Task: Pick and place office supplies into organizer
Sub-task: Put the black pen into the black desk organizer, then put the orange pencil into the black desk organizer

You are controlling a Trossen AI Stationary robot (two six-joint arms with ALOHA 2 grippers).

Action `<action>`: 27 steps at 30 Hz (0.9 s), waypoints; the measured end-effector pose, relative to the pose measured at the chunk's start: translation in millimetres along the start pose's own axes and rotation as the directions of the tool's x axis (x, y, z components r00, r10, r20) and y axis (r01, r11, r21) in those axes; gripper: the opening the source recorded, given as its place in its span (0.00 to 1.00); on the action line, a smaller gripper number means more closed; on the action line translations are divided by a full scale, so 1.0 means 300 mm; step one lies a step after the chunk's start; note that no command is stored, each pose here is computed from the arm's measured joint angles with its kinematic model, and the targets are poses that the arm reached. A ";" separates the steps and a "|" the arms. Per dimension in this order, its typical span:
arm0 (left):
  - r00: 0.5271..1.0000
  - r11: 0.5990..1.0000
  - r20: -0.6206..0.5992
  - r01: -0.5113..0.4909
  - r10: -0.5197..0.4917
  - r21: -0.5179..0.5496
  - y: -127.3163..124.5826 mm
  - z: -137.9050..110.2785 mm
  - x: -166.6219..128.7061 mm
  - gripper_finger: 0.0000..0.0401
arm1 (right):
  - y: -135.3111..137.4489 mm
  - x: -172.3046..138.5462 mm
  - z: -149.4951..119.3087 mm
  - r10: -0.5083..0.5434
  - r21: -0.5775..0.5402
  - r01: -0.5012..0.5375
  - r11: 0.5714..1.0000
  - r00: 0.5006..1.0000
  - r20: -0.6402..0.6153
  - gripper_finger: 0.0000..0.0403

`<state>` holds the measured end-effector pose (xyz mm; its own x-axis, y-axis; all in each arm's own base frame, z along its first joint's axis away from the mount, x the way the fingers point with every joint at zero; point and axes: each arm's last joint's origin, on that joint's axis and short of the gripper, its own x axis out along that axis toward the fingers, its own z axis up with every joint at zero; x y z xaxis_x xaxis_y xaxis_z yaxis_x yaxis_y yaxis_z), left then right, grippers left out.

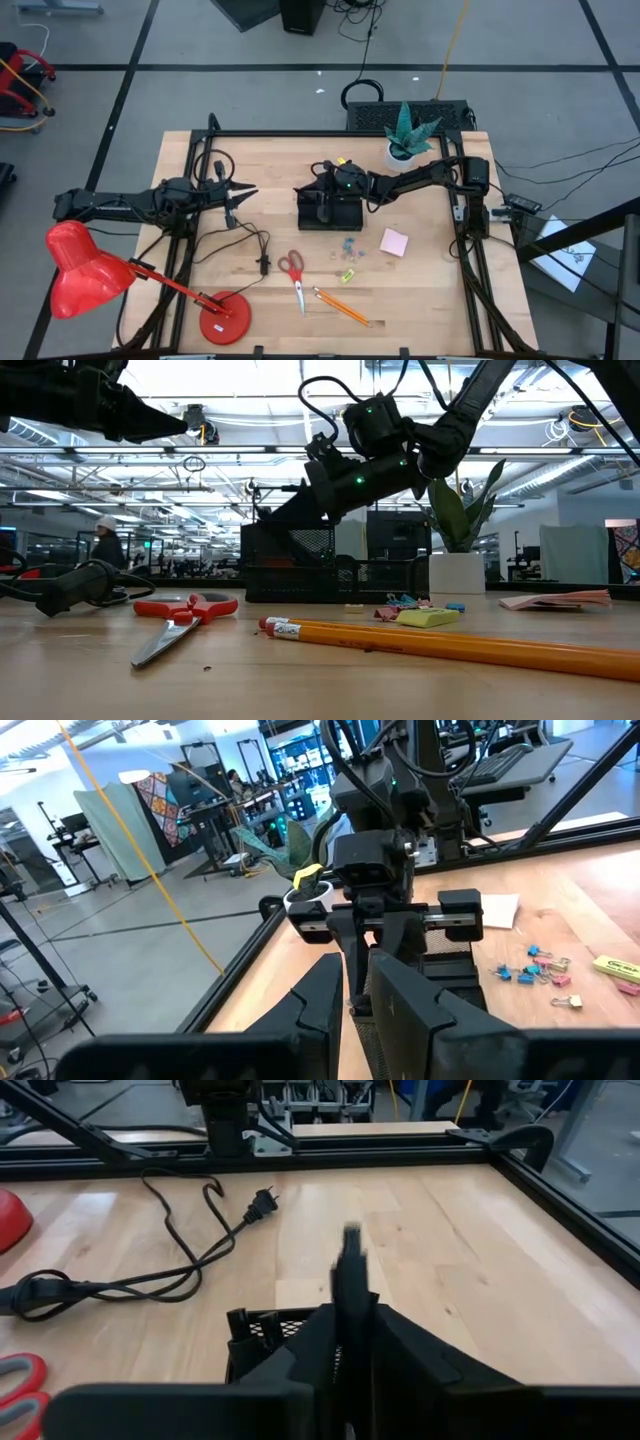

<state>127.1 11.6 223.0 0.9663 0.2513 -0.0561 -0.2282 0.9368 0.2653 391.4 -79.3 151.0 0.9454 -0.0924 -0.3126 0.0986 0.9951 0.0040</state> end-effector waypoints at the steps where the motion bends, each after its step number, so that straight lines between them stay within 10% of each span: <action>1: 1.000 1.000 0.000 0.000 0.000 0.000 0.000 0.000 0.000 0.16 | 0.000 0.000 0.000 0.001 0.004 -0.001 1.000 1.000 0.001 0.20; 19: 1.000 1.000 0.000 0.000 0.000 0.000 0.000 0.000 0.000 0.16 | 0.005 -0.103 0.163 -0.006 0.009 0.005 1.000 0.994 0.105 0.41; 27: 1.000 1.000 0.000 0.000 0.000 -0.016 0.000 0.000 0.000 0.16 | 0.051 -0.224 0.265 0.026 -0.067 -0.022 0.998 0.997 0.066 0.16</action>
<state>127.1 11.7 223.0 0.9664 0.2509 -0.0560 -0.2297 0.9406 0.2501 354.1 -60.6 247.6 0.9662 -0.0683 -0.2487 0.0570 0.9970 -0.0523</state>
